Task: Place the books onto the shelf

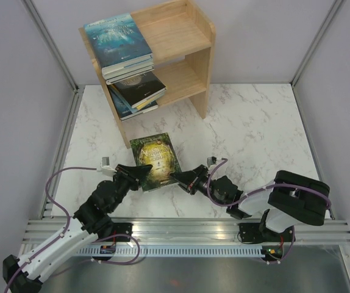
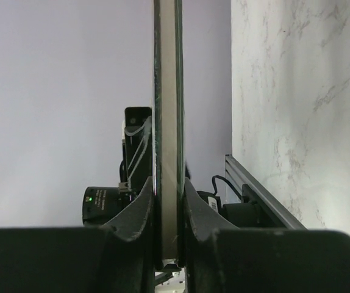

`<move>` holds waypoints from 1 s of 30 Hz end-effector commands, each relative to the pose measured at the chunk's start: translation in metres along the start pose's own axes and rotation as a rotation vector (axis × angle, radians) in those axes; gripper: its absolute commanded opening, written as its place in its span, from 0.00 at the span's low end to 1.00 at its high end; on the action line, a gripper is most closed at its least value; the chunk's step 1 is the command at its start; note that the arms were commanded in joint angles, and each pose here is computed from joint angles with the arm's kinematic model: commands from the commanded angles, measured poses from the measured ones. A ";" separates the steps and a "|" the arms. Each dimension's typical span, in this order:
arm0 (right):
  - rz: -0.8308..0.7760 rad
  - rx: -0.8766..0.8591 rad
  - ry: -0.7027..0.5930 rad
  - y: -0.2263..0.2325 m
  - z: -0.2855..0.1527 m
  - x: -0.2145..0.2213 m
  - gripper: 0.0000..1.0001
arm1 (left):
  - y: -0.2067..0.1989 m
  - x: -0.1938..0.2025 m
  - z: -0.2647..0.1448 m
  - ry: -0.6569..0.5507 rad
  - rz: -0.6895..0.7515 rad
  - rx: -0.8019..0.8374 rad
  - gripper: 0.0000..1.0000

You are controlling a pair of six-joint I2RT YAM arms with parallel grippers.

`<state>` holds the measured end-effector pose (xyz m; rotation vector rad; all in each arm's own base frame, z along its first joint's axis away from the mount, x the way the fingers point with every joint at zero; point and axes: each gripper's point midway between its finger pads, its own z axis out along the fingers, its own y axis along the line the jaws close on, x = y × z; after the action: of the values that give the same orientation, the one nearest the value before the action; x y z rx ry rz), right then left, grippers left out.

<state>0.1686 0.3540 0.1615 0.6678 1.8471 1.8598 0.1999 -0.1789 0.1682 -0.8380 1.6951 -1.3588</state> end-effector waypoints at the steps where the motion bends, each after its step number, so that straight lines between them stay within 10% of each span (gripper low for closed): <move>1: 0.049 -0.470 0.006 0.127 -0.029 0.001 0.00 | 0.009 0.026 -0.009 0.153 0.099 -0.041 0.33; 16: -0.219 -0.257 -0.212 0.159 -0.072 -0.042 0.00 | 0.024 0.010 -0.047 0.194 0.319 -0.239 1.00; 30: -0.381 -0.276 -0.206 0.252 -0.033 -0.085 0.00 | -0.028 -0.042 -0.102 0.100 0.529 -0.259 1.00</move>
<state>0.2197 0.2610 0.3643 0.4786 1.5090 1.5607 0.1364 -0.1202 0.2224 -0.4700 1.9852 -0.9626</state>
